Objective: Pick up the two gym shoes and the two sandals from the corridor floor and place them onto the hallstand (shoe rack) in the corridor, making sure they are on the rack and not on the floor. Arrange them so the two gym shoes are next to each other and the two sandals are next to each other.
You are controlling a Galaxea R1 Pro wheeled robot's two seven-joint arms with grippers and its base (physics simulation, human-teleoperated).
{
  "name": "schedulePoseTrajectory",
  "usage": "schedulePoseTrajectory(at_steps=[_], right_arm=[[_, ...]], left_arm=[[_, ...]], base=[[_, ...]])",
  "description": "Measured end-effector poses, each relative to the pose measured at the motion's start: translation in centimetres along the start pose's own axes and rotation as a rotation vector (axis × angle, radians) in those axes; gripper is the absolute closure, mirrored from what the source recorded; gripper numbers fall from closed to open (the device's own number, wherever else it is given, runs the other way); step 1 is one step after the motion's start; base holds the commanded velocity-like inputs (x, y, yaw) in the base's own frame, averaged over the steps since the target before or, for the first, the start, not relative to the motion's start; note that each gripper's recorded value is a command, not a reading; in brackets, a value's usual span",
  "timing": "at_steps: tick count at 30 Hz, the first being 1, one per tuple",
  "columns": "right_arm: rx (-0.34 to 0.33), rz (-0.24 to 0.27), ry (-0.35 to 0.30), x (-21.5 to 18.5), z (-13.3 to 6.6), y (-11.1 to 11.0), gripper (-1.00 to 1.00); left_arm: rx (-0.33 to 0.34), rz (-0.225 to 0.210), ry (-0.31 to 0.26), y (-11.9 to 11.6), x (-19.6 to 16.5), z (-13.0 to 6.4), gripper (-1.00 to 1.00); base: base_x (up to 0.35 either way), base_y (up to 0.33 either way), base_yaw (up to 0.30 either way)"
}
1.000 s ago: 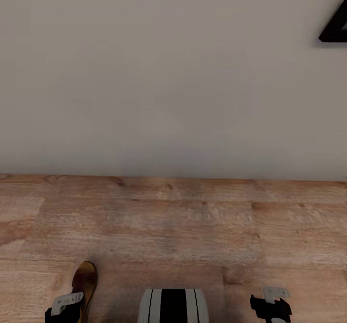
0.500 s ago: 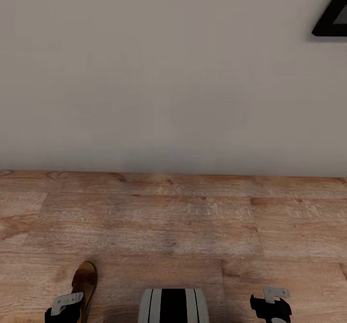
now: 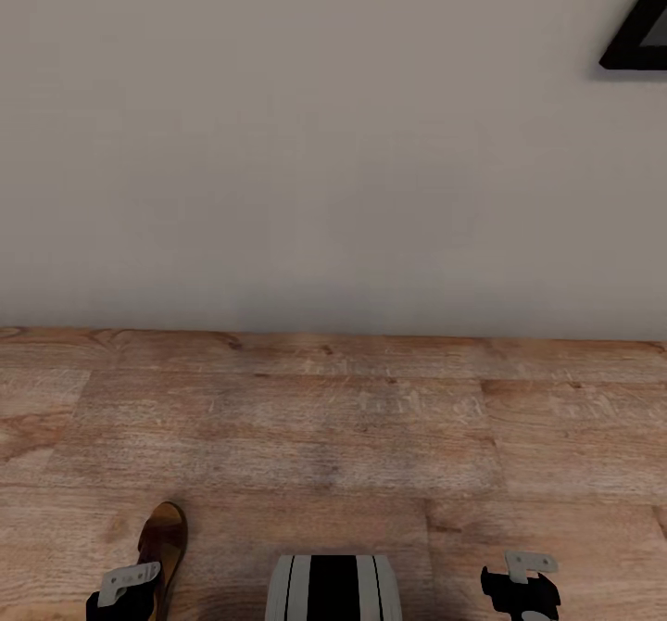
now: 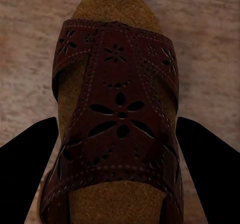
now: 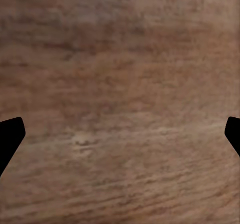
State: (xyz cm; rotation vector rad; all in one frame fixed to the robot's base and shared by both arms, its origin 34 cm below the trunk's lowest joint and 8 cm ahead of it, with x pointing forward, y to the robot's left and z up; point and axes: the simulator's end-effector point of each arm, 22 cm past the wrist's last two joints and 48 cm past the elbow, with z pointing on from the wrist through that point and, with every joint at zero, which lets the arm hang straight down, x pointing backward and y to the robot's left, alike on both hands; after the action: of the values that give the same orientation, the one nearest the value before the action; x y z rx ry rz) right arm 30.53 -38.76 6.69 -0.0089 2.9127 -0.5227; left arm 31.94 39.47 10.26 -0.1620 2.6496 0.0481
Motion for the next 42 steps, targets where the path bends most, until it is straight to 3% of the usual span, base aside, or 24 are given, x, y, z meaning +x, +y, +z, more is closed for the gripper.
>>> schedulePoseTrajectory(at_steps=[14,42], right_arm=[[0.000,0.000,0.000,0.0,0.0,0.0,-1.00],[-0.010,0.037,-0.080,-3.9,-2.1,-0.2,-1.00]], left_arm=[[0.000,0.000,0.000,0.0,0.0,0.0,1.00],[0.012,-0.008,-0.109,-0.5,-5.2,-0.8,1.00]], base=[[0.000,0.000,0.000],[0.000,0.000,0.000]])
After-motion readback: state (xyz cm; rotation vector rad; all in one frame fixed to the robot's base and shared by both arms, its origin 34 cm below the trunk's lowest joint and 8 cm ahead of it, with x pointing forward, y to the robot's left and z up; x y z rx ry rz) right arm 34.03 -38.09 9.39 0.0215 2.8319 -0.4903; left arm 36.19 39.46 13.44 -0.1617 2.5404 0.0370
